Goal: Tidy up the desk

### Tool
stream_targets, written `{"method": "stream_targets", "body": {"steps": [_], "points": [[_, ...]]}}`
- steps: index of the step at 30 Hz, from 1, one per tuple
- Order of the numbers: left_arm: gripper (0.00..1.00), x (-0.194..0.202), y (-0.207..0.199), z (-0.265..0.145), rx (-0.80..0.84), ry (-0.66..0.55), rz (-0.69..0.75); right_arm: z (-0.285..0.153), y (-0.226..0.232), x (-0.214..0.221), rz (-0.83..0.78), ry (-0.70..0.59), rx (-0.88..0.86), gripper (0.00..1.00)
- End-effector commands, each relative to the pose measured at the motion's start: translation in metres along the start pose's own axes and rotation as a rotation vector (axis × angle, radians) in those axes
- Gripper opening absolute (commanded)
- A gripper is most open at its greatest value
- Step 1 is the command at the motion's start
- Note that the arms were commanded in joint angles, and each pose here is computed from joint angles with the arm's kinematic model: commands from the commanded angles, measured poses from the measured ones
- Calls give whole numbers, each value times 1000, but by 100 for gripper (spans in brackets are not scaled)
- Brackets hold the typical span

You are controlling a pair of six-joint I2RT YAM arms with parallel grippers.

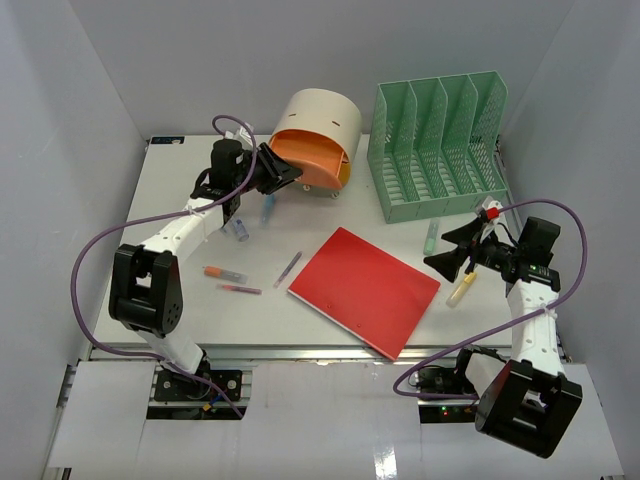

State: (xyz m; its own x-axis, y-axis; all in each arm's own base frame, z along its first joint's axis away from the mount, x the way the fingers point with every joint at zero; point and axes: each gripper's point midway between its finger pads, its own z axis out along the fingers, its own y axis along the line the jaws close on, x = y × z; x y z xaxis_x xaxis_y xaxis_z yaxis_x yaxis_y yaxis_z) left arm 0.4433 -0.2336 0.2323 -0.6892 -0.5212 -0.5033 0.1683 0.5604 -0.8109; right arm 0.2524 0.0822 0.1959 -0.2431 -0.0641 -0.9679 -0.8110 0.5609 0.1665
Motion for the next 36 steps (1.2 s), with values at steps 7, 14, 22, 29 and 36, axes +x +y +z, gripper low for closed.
{"method": "stream_targets", "body": {"steps": [7,14,22,29,36], "points": [[88,-9,-26,-7,73,-11,55,-1,-4,0,-5,-7,8,100],[98,-2,-32,-31,87,-17,143,-1,-9,3,-1,8,33,100],[98,2,-25,-93,-23,-122,333,-7,-60,26,121,144,313,93],[98,9,-9,-167,-145,-273,477,7,-101,49,150,380,670,93],[98,26,11,-200,-212,-300,536,27,-132,53,239,435,888,92]]}}
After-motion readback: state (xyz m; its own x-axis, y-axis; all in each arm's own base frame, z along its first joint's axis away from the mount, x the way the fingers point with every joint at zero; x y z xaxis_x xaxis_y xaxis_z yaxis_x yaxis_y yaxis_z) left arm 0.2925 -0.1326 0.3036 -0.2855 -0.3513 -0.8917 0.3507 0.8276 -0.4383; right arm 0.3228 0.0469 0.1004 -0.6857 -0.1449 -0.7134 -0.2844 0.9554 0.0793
